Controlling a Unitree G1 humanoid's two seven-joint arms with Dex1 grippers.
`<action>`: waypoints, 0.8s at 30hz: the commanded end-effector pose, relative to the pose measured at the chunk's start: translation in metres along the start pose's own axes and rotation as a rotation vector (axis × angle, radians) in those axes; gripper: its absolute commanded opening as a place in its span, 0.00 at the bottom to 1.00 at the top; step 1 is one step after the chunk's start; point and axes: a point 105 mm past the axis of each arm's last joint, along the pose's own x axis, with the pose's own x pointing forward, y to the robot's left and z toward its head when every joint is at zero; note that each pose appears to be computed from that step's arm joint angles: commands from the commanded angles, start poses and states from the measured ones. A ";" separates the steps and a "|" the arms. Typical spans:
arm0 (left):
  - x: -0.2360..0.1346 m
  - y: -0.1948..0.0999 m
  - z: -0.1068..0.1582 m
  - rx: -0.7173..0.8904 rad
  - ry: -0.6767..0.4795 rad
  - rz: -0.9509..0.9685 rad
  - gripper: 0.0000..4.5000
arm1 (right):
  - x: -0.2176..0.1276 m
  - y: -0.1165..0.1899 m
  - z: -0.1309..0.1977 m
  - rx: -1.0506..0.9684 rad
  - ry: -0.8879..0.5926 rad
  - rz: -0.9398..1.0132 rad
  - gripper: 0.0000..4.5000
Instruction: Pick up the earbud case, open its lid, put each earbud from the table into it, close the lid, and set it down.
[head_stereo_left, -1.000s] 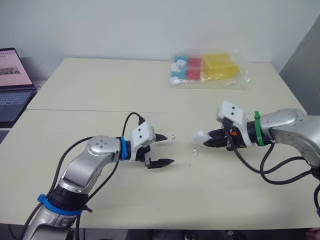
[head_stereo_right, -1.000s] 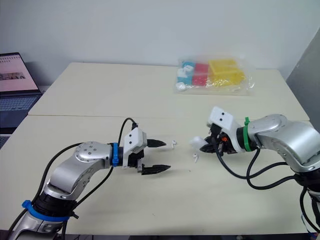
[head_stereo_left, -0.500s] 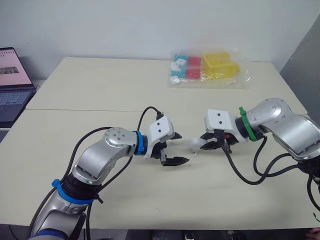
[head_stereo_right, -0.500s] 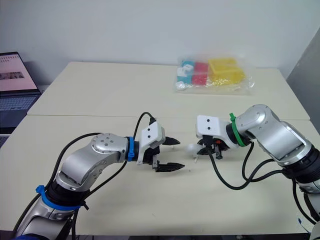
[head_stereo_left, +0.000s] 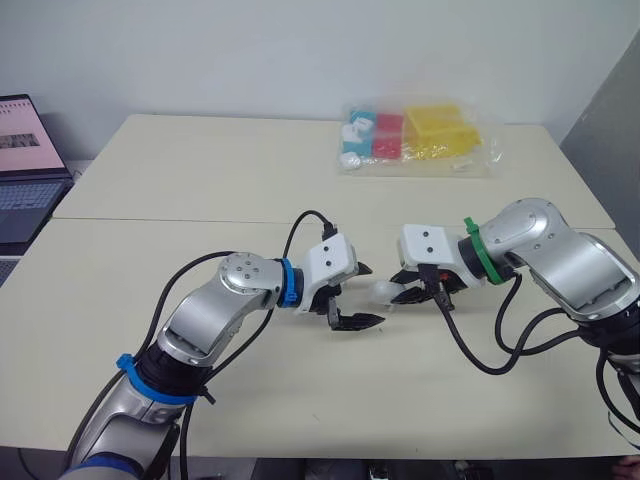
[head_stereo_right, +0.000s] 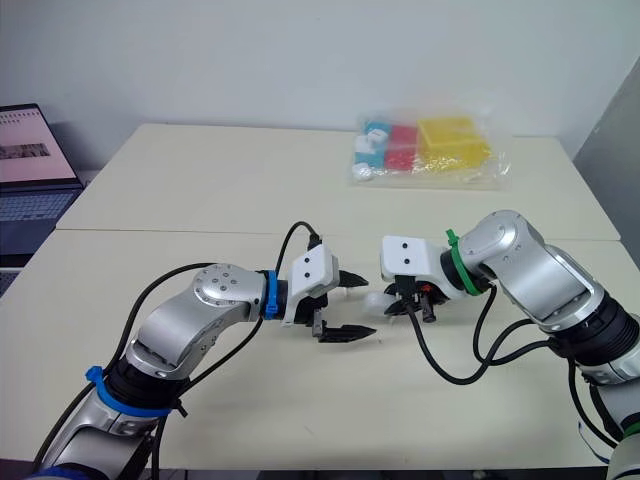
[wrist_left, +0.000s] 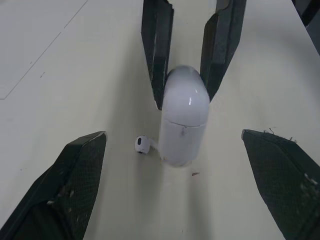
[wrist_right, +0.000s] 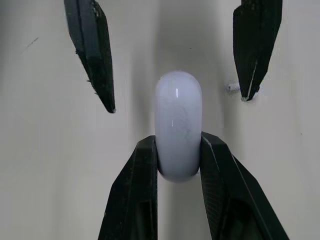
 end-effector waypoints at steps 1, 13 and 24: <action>0.000 -0.001 0.011 0.043 -0.028 -0.011 1.00 | -0.008 -0.001 0.009 -0.053 -0.012 -0.030 0.17; 0.005 -0.005 0.011 0.043 -0.035 -0.023 0.18 | -0.006 0.000 0.015 -0.070 -0.027 -0.026 0.17; 0.007 -0.007 0.010 0.054 -0.031 -0.022 0.17 | -0.008 0.003 0.018 -0.066 -0.038 -0.001 0.25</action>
